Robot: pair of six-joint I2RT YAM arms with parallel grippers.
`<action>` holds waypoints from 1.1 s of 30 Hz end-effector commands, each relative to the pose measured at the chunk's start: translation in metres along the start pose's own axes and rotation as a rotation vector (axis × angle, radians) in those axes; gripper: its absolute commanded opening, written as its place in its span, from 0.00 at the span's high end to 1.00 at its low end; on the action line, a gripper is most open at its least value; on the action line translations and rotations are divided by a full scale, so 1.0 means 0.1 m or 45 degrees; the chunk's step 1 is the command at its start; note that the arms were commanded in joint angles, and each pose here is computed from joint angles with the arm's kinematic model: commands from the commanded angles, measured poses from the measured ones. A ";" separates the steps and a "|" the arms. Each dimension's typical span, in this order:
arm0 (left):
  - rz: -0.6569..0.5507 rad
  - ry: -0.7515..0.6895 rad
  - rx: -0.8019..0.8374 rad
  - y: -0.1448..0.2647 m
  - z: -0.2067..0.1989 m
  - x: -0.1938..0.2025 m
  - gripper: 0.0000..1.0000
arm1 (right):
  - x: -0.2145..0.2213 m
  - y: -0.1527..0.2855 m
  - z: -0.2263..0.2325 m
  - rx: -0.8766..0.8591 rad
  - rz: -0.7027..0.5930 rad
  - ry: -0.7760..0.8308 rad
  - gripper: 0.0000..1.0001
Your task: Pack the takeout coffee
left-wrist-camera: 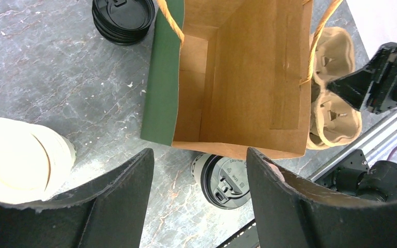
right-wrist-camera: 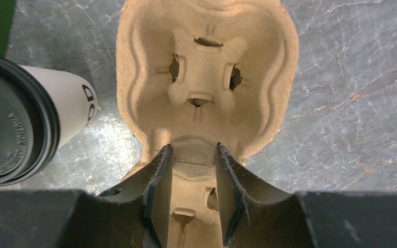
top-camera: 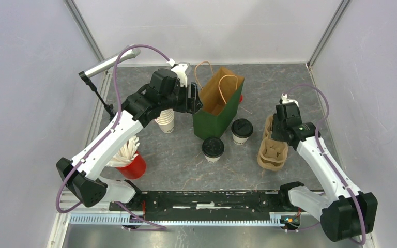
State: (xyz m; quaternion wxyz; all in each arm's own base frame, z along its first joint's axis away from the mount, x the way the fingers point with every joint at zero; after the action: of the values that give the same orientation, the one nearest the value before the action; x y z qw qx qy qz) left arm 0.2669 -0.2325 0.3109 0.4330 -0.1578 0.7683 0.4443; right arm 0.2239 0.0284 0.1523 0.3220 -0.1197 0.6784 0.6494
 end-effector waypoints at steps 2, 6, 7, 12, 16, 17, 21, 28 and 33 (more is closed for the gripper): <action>-0.062 0.033 -0.046 0.13 0.04 -0.12 0.27 | -0.20 0.20 0.03 -0.034 -0.078 -0.023 0.67; -0.074 0.052 -0.058 0.16 0.07 -0.15 0.27 | -0.35 0.39 0.05 -0.060 -0.123 -0.040 0.67; -0.080 0.056 -0.060 0.17 0.07 -0.16 0.27 | -0.43 0.47 0.09 -0.088 -0.149 -0.053 0.67; -0.096 0.089 -0.085 0.15 0.14 -0.20 0.27 | -0.81 0.97 0.33 -0.336 -0.292 -0.124 0.67; -0.132 0.111 -0.094 0.12 0.20 -0.28 0.27 | -1.08 1.37 0.55 -0.546 -0.365 -0.170 0.68; -0.149 0.117 -0.101 0.12 0.23 -0.31 0.27 | -1.13 1.50 0.65 -0.652 -0.373 -0.181 0.68; -0.180 0.151 -0.112 0.07 0.30 -0.39 0.28 | -1.35 1.93 0.95 -0.970 -0.439 -0.270 0.69; -0.236 0.134 -0.024 -0.04 0.27 -0.49 0.32 | -1.50 2.41 1.54 -1.291 -0.464 -0.342 0.72; -0.253 0.264 -0.033 -0.02 0.33 -0.54 0.39 | -1.40 2.61 2.12 -1.489 -0.373 -0.315 0.71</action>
State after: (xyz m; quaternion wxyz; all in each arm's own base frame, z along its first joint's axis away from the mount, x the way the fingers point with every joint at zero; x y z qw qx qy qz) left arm 0.3085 -0.2124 0.3218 0.4110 -0.2376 0.7655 0.4343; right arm 0.2390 0.1904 0.4199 0.3716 -0.2864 0.2302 0.8526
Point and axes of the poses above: each gripper's point midway between its finger pads, its own y axis back along the fingers, its own z axis along the line the jaws close on, x = y × z, the point moved 4 cm from there along y, back along the fingers, and after that the axes turned 7 degrees about -y, right-handed, at the moved point
